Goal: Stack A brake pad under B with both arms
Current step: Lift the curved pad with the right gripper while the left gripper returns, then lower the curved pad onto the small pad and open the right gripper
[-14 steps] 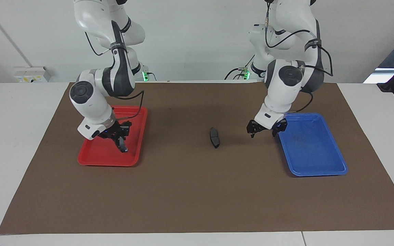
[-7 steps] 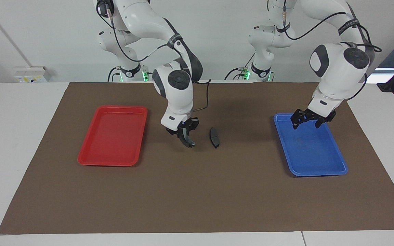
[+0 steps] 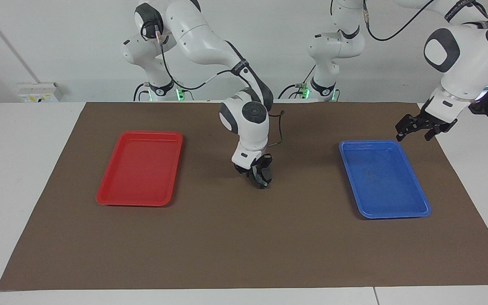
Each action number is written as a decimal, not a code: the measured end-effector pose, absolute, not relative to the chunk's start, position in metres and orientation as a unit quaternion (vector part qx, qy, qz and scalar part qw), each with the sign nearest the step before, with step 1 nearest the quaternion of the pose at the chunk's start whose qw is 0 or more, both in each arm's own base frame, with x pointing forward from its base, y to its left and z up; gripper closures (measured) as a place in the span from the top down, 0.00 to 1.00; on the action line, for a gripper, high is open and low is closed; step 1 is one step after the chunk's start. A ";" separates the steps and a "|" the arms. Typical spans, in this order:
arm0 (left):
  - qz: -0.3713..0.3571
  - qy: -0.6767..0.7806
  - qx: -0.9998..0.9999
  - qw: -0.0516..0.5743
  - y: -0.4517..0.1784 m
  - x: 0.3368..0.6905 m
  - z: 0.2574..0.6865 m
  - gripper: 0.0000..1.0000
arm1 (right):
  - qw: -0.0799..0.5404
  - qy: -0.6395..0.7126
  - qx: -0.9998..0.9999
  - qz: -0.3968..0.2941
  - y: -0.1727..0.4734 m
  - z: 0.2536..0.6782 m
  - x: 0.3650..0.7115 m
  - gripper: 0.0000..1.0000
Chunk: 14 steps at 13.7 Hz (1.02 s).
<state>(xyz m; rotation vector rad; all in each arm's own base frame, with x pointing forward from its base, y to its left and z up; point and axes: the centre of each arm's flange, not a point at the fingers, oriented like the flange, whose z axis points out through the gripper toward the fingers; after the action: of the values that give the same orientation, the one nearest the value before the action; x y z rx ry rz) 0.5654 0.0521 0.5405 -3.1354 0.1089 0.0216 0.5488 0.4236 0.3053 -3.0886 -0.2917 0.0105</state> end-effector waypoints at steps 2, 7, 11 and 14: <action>0.008 0.032 -0.999 0.001 0.055 0.562 0.544 1.00 | 0.023 -0.093 -0.995 0.004 0.430 0.305 0.546 0.43; 0.012 0.026 -1.000 -0.002 0.058 0.542 0.570 1.00 | 0.030 -0.081 -0.996 0.006 0.443 0.304 0.538 0.43; 0.012 0.003 -1.000 -0.003 0.057 0.538 0.575 1.00 | 0.032 -0.080 -0.996 0.007 0.447 0.303 0.535 0.43; 0.012 0.005 -1.000 -0.003 0.053 0.539 0.575 1.00 | 0.031 -0.080 -0.996 0.008 0.447 0.302 0.535 0.50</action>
<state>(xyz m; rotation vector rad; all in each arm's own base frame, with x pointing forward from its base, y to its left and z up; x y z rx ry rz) 0.5387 0.0526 0.5752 -3.1466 0.0172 0.0378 0.5350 0.4470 0.3021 -3.0689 -0.2461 0.0244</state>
